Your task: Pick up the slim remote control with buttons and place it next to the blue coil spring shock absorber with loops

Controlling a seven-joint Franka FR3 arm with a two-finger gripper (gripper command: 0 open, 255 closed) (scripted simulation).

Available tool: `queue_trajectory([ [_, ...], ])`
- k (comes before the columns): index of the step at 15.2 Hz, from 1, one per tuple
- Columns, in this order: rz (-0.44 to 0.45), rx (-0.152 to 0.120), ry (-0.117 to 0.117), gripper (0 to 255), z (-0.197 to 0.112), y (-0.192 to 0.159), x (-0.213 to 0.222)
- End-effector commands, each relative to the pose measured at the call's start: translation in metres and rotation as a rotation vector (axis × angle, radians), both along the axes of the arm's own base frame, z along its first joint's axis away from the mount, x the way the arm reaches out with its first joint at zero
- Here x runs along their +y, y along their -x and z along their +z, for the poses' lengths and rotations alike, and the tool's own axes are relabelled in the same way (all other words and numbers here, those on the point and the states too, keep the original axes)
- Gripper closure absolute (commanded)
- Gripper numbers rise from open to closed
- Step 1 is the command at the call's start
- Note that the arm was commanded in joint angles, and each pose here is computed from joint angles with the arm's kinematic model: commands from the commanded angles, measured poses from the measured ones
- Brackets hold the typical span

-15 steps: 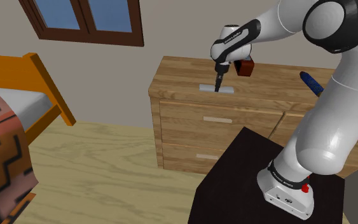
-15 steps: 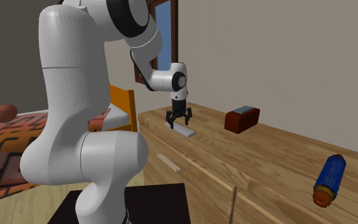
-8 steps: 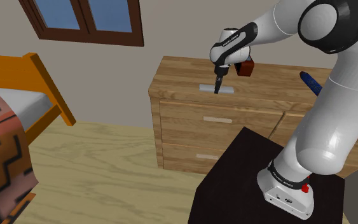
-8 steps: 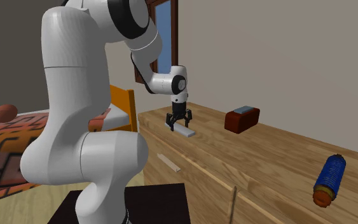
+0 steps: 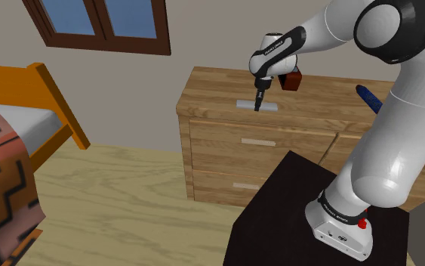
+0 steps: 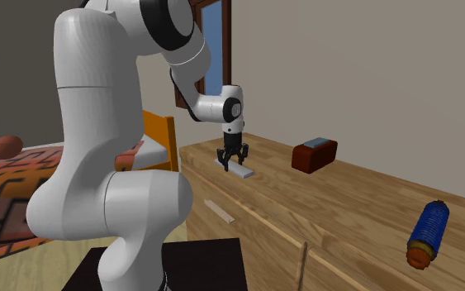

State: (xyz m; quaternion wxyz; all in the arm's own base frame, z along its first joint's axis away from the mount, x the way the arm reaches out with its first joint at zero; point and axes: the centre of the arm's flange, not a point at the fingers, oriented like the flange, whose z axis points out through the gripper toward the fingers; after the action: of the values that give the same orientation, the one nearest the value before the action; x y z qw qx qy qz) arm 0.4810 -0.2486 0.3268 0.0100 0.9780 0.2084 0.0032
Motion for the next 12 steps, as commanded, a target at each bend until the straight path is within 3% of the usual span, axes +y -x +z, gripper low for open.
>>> queue_trajectory([
  [1,0.000,0.001,0.000,255,-0.001,0.000,0.000],
  [4,0.000,0.001,0.000,255,-0.001,0.000,0.000],
  [12,0.000,0.001,0.000,255,0.041,0.000,0.000],
])
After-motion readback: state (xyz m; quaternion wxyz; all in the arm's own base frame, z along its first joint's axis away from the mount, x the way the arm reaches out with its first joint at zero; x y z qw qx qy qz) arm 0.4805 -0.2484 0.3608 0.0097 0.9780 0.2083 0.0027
